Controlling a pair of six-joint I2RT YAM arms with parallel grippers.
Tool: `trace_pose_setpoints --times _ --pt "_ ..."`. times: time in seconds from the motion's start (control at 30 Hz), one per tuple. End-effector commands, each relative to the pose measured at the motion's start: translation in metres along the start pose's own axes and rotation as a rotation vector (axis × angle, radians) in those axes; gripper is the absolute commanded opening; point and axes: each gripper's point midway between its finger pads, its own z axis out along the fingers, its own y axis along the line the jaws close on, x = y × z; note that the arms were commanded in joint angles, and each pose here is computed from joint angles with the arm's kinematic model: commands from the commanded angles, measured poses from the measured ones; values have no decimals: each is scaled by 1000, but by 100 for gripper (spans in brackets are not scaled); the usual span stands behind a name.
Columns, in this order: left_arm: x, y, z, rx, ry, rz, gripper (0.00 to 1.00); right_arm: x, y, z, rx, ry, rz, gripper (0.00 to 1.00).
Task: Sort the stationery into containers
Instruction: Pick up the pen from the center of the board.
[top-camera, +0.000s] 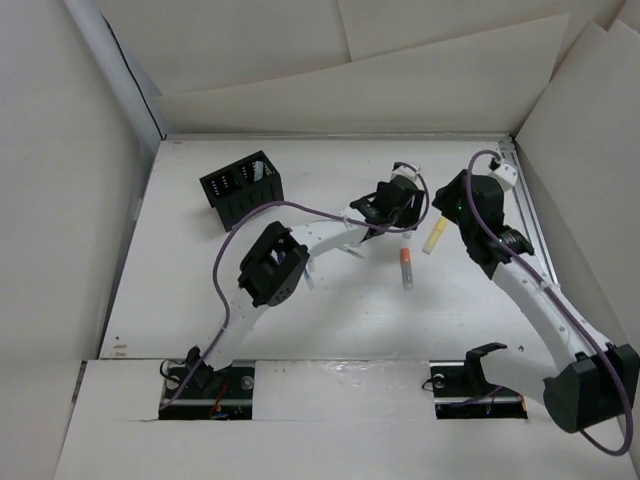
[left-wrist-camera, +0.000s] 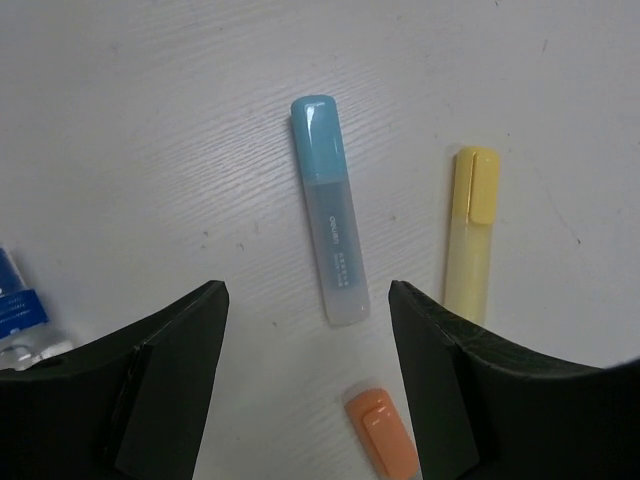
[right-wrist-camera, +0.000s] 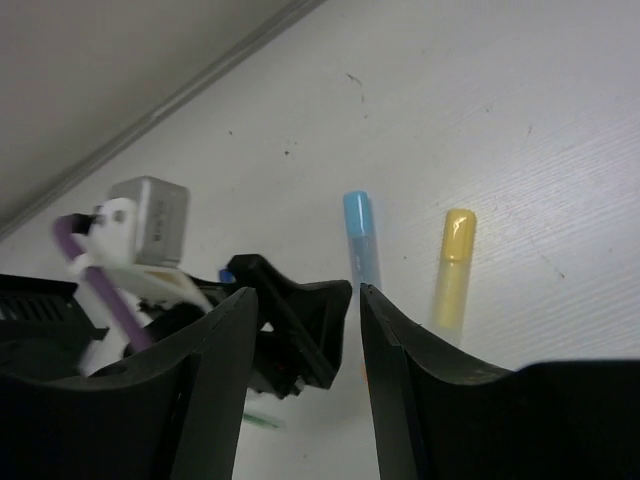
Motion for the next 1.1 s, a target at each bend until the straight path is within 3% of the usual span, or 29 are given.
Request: trace_pose_setpoints --times 0.0,0.33,0.57,0.77,1.07 --pt "-33 -16 0 26 -54 19 62 -38 13 -25 -105 -97 82 51" --pt "-33 -28 43 46 -79 41 65 -50 24 -48 -213 -102 104 53" --pt "-25 -13 72 -33 -121 74 65 -60 37 -70 -308 -124 108 53" --pt "-20 -8 83 -56 -135 80 60 -64 46 -89 -382 -134 113 54" --pt "-26 -13 87 -38 -157 103 45 -54 66 -92 -446 -103 100 54"
